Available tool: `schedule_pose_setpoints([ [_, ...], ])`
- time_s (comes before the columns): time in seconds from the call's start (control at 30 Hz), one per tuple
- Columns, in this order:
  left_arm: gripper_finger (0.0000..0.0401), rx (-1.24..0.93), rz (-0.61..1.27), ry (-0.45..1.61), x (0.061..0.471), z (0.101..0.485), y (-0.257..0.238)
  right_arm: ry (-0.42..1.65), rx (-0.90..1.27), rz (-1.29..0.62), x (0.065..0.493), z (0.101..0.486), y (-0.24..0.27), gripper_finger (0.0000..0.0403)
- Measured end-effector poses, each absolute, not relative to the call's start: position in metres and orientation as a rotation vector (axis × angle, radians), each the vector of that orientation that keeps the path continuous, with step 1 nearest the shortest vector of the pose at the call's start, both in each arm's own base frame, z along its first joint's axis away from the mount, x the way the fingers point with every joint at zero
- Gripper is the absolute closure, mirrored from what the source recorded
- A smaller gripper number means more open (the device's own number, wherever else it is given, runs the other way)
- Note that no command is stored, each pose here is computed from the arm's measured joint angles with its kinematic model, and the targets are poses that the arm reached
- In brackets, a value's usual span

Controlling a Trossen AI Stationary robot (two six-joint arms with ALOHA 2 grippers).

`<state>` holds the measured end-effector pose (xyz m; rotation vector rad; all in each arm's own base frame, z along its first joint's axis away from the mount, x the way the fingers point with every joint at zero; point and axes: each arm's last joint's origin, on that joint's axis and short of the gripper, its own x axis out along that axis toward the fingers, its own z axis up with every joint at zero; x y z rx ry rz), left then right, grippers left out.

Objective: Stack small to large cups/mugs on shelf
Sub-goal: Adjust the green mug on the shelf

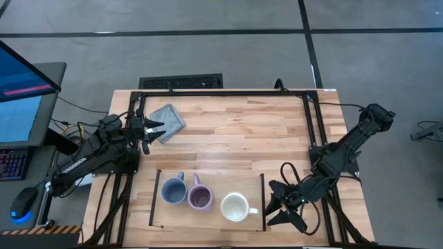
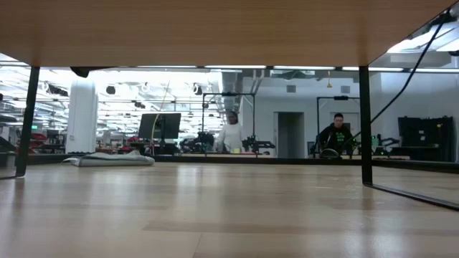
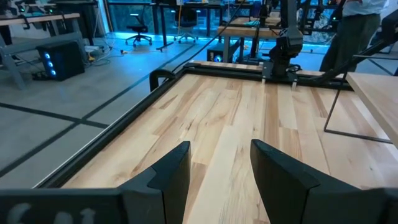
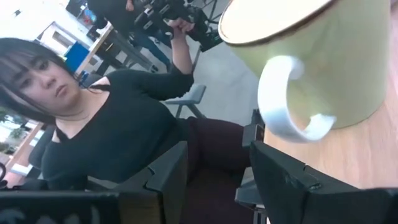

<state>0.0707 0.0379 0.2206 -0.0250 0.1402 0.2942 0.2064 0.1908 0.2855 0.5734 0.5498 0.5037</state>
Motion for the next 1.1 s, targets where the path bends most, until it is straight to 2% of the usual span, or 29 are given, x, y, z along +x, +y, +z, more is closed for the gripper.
schedule_pose_setpoints([
  [0.7, 0.0242, -0.024, 0.296, 0.140, 0.071, 0.221, 0.038, 0.500, 0.644, 0.521, 0.212, 0.292, 0.188, 0.0207],
  [1.1, 0.0242, -0.023, 0.322, 0.141, 0.071, 0.221, 0.039, 0.529, 0.647, 0.575, 0.224, 0.278, 0.199, 0.0207],
])
